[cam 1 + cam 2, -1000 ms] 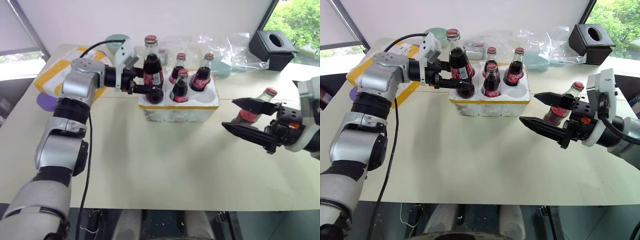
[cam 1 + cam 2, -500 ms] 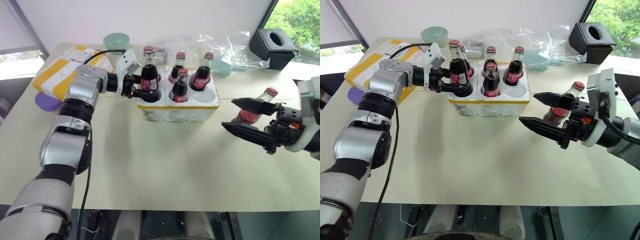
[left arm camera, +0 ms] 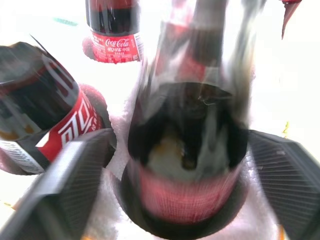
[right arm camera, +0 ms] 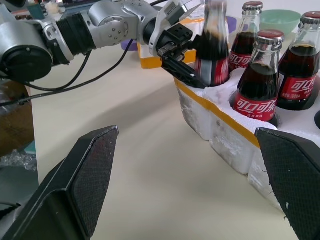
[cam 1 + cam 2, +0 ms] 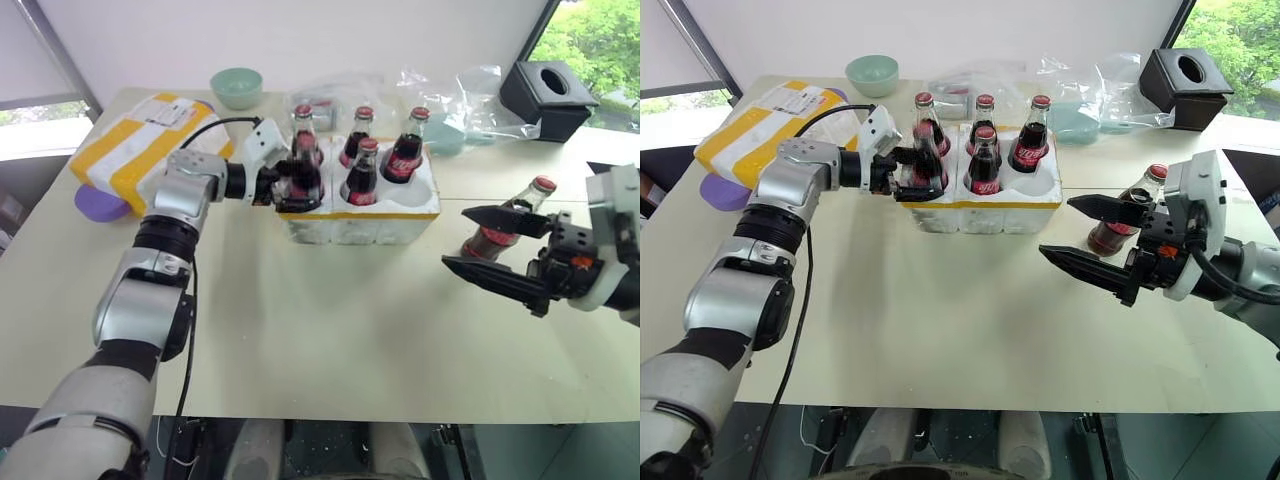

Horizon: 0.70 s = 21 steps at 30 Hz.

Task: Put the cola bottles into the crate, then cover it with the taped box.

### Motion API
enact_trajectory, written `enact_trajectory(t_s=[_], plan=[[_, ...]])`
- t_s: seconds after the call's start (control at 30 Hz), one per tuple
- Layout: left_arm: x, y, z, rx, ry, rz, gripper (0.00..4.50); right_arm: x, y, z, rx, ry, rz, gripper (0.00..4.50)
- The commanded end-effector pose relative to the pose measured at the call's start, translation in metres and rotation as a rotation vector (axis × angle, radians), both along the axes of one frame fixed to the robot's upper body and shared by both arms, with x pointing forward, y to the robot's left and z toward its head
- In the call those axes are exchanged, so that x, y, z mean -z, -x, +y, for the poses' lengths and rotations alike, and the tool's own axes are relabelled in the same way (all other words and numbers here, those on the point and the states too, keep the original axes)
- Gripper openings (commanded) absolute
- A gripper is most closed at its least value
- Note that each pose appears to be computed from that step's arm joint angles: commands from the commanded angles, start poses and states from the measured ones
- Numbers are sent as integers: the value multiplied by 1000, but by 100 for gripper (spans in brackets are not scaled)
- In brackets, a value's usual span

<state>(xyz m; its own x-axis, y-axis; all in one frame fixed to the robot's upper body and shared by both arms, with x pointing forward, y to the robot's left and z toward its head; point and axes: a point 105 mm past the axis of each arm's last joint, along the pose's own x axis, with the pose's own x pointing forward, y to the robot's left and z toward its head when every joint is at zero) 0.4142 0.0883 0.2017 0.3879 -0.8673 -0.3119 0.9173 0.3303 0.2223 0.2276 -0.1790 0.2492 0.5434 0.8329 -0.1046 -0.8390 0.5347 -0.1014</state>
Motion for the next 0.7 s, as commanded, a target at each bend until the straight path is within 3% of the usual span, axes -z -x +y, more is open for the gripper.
enact_trajectory(t_s=[0.03, 0.17, 0.37, 0.57, 0.63, 0.7], plan=[[16, 0, 6, -22, -38, 39, 444, -7, 3, 2, -20, 43, -55, 450], [8, 0, 12, -29, -25, 17, 444, -9, 1, 1, -25, 41, -65, 450], [-32, 19, 41, 19, 53, 5, 444, -4, 2, -2, -16, 50, -54, 450], [-84, 90, 78, 204, 124, 116, 444, 6, 9, -13, 25, 23, 10, 450], [-92, 117, 76, 291, 136, 168, 444, 12, 12, -18, 65, 24, 16, 450], [-91, 128, 72, 321, 128, 185, 444, 17, 12, -24, 115, 36, 18, 450]])
